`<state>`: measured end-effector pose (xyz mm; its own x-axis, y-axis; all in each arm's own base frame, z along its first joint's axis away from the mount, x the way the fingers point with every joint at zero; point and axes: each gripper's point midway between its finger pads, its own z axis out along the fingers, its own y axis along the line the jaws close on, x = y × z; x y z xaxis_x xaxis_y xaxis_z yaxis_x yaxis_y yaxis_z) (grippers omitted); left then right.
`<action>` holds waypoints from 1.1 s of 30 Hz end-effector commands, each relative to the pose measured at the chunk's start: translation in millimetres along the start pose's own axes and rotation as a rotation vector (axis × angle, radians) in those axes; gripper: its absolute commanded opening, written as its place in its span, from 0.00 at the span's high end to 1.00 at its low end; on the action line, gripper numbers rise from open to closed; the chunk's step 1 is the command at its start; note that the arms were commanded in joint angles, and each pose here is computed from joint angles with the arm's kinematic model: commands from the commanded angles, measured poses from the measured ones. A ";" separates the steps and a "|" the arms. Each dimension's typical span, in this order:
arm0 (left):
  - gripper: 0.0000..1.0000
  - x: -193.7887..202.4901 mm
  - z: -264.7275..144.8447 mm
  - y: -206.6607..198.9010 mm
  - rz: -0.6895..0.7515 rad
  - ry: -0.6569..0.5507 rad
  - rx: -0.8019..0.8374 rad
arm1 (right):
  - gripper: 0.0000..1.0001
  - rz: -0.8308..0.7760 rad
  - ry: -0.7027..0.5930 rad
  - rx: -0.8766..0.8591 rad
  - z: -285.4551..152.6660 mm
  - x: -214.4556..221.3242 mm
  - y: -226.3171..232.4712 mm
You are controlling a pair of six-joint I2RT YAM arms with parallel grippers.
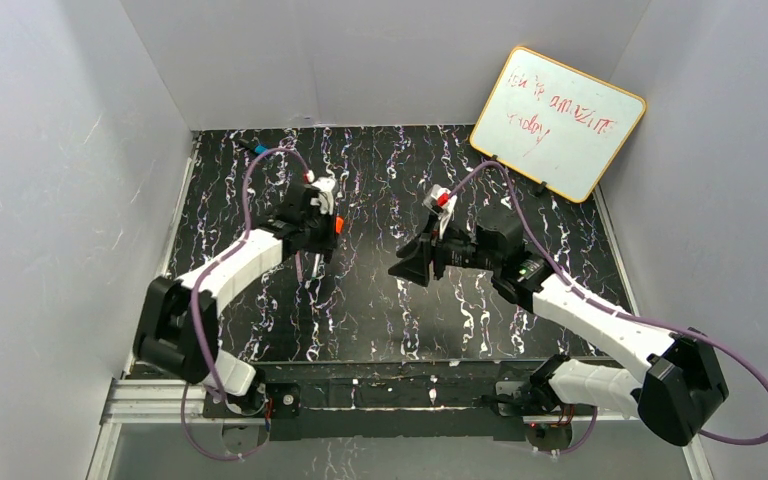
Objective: Insert the pens into the pen caps
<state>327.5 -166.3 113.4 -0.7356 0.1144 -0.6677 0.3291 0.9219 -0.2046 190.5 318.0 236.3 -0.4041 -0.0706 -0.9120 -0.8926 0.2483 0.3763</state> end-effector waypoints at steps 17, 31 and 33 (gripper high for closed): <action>0.79 69.9 31.8 43.4 0.021 0.283 -0.332 | 0.34 -0.064 -0.052 0.042 -21.1 -12.3 5.5; 0.54 28.5 29.2 32.1 0.038 0.202 -0.300 | 0.01 -0.035 -0.110 0.248 -27.2 -46.6 -21.0; 0.42 0.3 17.6 28.4 0.056 0.141 -0.299 | 0.01 -0.023 -0.157 0.342 -32.2 -66.6 -33.1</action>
<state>320.6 -138.6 44.5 -0.8657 0.1978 -0.4599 0.1933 0.9795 0.0573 203.8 293.7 237.8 -0.4021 -0.0639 -0.9134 -0.8439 0.4127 0.3427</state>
